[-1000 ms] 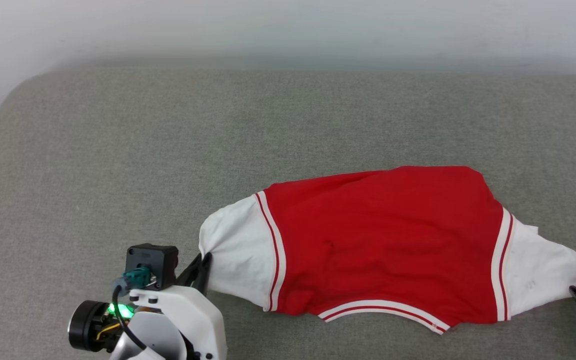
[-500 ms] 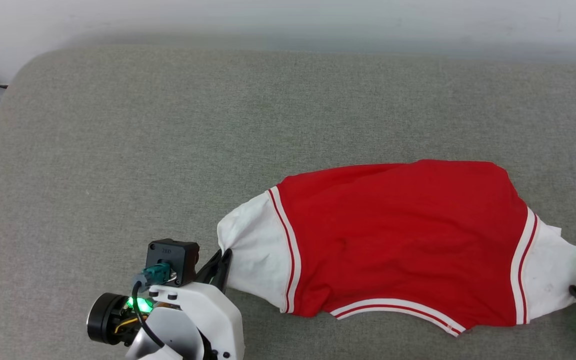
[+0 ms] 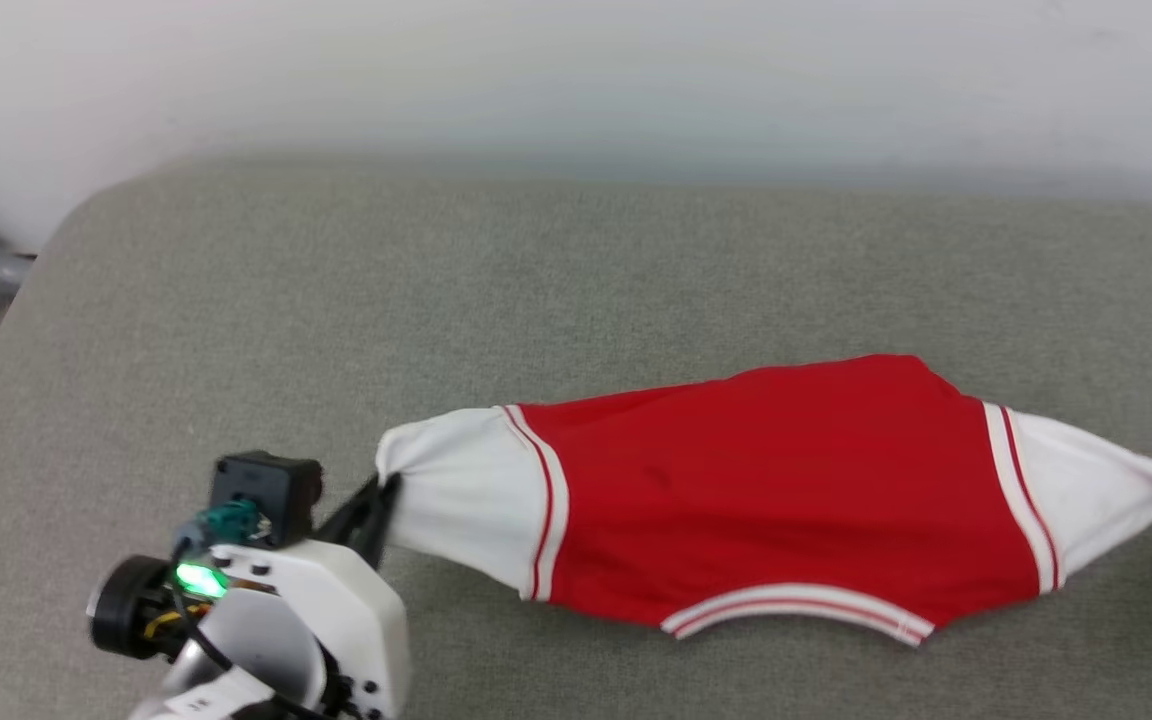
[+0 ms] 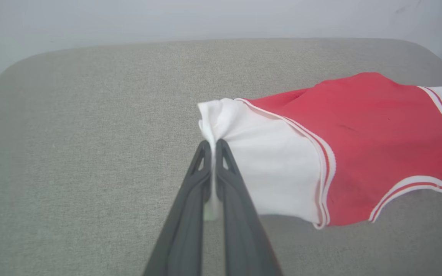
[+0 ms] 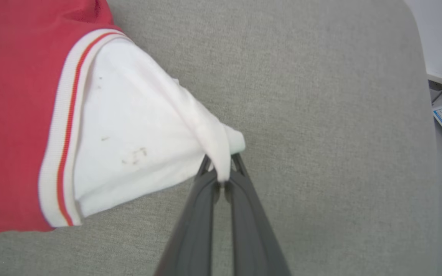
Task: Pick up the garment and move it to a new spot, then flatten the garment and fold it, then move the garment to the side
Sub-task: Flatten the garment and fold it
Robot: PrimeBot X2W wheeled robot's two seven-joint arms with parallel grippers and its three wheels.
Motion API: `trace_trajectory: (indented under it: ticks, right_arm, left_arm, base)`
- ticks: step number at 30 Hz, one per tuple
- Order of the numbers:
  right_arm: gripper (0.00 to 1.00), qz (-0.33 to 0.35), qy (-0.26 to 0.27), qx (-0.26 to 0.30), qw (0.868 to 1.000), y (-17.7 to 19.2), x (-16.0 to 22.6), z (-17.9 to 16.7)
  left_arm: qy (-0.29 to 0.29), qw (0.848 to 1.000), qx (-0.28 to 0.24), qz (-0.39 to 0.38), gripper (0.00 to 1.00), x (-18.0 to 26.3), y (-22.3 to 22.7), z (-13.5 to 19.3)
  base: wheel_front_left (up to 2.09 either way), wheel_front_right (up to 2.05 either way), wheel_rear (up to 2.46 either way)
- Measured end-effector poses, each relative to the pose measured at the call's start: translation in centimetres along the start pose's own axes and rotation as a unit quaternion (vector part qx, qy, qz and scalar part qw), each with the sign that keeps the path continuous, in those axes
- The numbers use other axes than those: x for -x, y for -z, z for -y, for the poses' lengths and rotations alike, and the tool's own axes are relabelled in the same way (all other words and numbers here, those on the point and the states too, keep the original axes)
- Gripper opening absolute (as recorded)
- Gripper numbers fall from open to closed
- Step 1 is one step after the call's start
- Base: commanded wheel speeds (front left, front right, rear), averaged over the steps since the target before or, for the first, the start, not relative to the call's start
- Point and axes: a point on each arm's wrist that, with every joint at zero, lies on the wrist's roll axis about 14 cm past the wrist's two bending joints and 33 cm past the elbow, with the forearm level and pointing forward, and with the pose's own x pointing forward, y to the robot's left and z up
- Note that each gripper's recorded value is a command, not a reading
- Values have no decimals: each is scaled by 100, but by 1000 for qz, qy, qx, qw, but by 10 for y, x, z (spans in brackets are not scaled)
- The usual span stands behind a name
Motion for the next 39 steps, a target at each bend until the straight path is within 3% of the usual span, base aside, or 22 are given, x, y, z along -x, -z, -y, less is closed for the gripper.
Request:
trace_trajectory:
  ticks: [7, 15, 22, 28, 36, 39]
  right_arm:
    - [0, 120, 21, 7, 993, -88, 48, 21]
    - [0, 242, 33, 15, 970, -180, 102, 32]
    - [0, 314, 36, 18, 949, -233, 129, 32]
    - [0, 354, 41, 23, 934, -267, 133, 33]
    - [0, 401, 53, 26, 914, -317, 118, 42]
    - [0, 419, 63, 25, 905, -338, 107, 51]
  left_arm:
    - [0, 996, -53, 79, 0, 17, -65, -15]
    - [5, 980, -106, 171, 0, 35, -147, -21]
    - [0, 963, -140, 232, 0, 45, -204, -26]
    - [-8, 950, -158, 269, 0, 39, -242, -31]
    - [-21, 939, -189, 286, 0, -4, -275, -37]
    - [-33, 926, -206, 313, 0, -21, -296, -40]
  base:
    - [0, 0, 0]
    - [0, 0, 0]
    - [0, 0, 0]
    - [0, 0, 0]
    - [0, 0, 0]
    - [0, 0, 0]
